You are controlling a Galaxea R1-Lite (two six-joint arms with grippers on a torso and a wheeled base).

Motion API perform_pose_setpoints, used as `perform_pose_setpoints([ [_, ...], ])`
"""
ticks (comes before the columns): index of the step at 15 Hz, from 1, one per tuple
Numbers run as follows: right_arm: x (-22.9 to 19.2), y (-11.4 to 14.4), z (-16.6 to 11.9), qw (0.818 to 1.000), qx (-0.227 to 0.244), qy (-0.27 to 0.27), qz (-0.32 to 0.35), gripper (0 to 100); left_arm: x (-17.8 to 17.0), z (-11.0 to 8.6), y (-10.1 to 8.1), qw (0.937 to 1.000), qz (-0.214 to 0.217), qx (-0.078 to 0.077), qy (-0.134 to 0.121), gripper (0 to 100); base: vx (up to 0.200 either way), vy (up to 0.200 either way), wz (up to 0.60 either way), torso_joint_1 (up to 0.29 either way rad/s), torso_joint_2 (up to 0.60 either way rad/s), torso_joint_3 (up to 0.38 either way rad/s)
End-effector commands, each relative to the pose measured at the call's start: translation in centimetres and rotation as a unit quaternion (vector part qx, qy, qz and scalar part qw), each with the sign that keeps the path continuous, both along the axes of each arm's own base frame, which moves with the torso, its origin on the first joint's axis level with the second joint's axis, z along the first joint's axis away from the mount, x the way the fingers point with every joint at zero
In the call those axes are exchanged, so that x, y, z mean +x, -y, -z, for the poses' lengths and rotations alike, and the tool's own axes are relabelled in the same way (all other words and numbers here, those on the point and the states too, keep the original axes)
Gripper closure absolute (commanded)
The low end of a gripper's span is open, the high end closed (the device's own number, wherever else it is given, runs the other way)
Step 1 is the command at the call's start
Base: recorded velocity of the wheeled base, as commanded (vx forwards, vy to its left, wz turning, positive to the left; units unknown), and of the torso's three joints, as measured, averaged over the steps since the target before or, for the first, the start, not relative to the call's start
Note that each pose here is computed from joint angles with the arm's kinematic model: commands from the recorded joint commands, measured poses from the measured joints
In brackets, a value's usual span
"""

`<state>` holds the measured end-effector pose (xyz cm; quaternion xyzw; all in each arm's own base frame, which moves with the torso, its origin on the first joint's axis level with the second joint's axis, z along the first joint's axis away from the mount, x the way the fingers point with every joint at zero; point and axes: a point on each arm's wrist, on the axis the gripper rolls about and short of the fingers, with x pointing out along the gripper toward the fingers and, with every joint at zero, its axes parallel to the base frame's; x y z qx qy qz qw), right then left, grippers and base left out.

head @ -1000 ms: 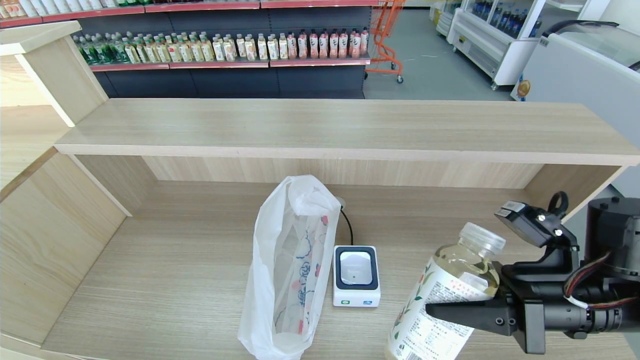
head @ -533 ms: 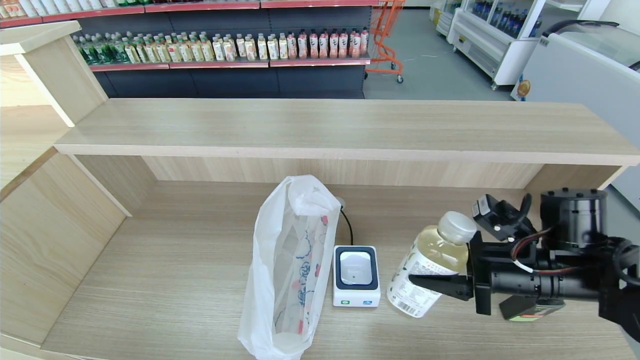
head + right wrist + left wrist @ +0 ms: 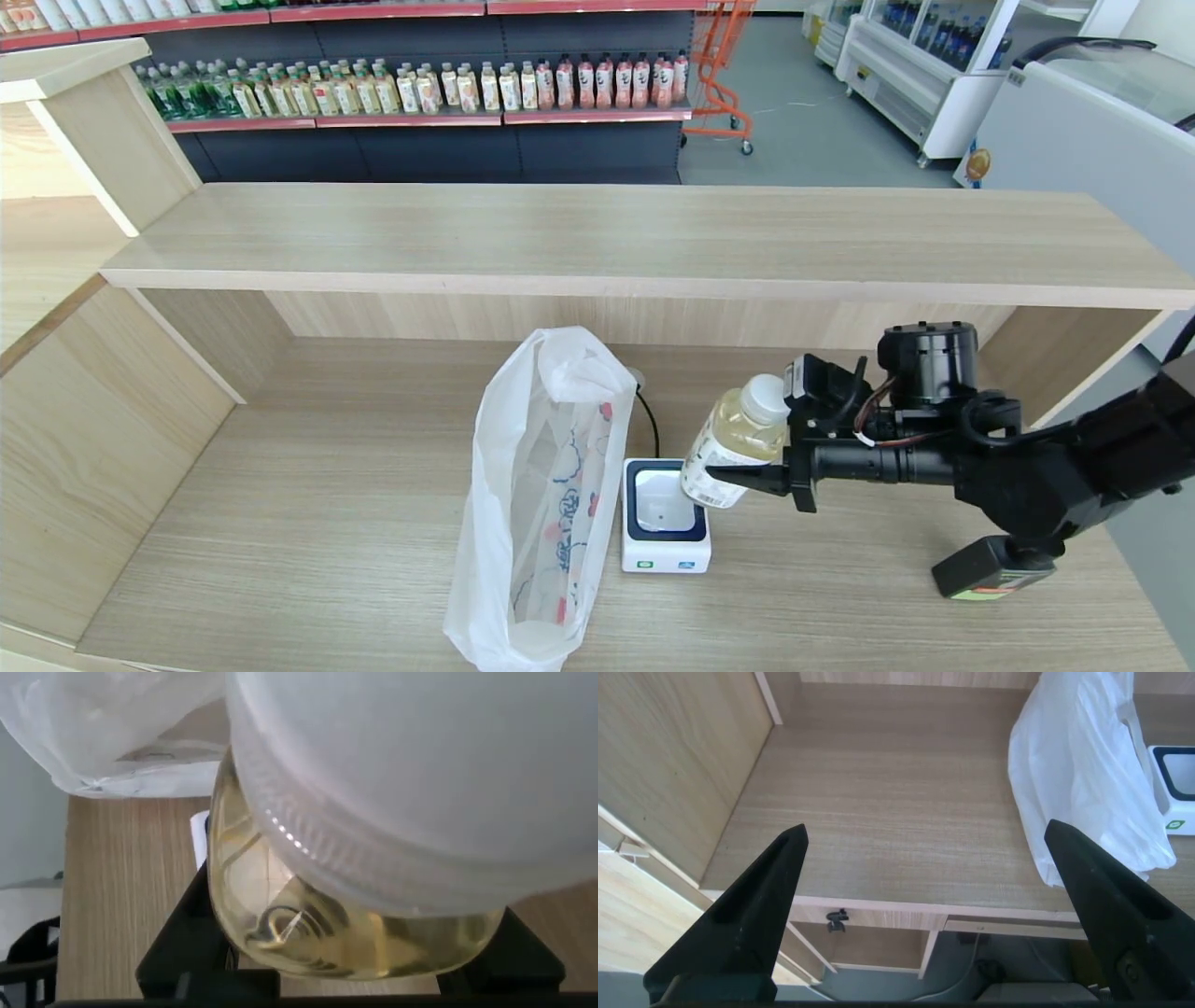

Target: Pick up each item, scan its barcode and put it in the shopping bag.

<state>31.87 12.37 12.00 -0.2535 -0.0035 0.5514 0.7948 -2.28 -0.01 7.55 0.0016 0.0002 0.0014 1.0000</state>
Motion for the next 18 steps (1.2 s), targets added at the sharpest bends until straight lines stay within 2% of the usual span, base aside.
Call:
perform_pose_setpoints([
  [1, 1.3, -1.1, 1.9, 1.000, -0.009, -0.010, -0.015, 100, 0.0, 0.0, 0.0, 1.0000, -0.001, 0.000, 0.000, 0, 0.000, 0.000, 0.00, 0.000, 0.00, 0.000],
  [3, 2.1, -2.6, 2.3, 0.999, -0.002, 0.012, -0.031, 100, 0.0, 0.0, 0.0, 1.0000, 0.000, 0.000, 0.000, 0, 0.000, 0.000, 0.00, 0.000, 0.00, 0.000],
  [6, 3.2, -3.2, 2.9, 0.997, 0.019, 0.039, -0.061, 100, 0.0, 0.0, 0.0, 1.0000, 0.000, 0.000, 0.000, 0, 0.000, 0.000, 0.00, 0.000, 0.00, 0.000],
  [10, 4.0, -3.2, 3.7, 0.994, 0.015, 0.076, -0.072, 100, 0.0, 0.0, 0.0, 1.0000, 0.000, 0.000, 0.000, 0, 0.000, 0.000, 0.00, 0.000, 0.00, 0.000],
  [15, 5.0, -2.8, 3.3, 0.991, 0.005, 0.117, -0.071, 100, 0.0, 0.0, 0.0, 1.0000, 0.000, 0.000, 0.000, 0, 0.000, 0.000, 0.00, 0.000, 0.00, 0.000],
  [18, 5.1, -2.9, 3.3, 0.990, 0.006, 0.122, -0.070, 100, 0.0, 0.0, 0.0, 1.0000, -0.001, 0.000, 0.000, 0, 0.000, 0.000, 0.00, 0.000, 0.00, 0.000],
])
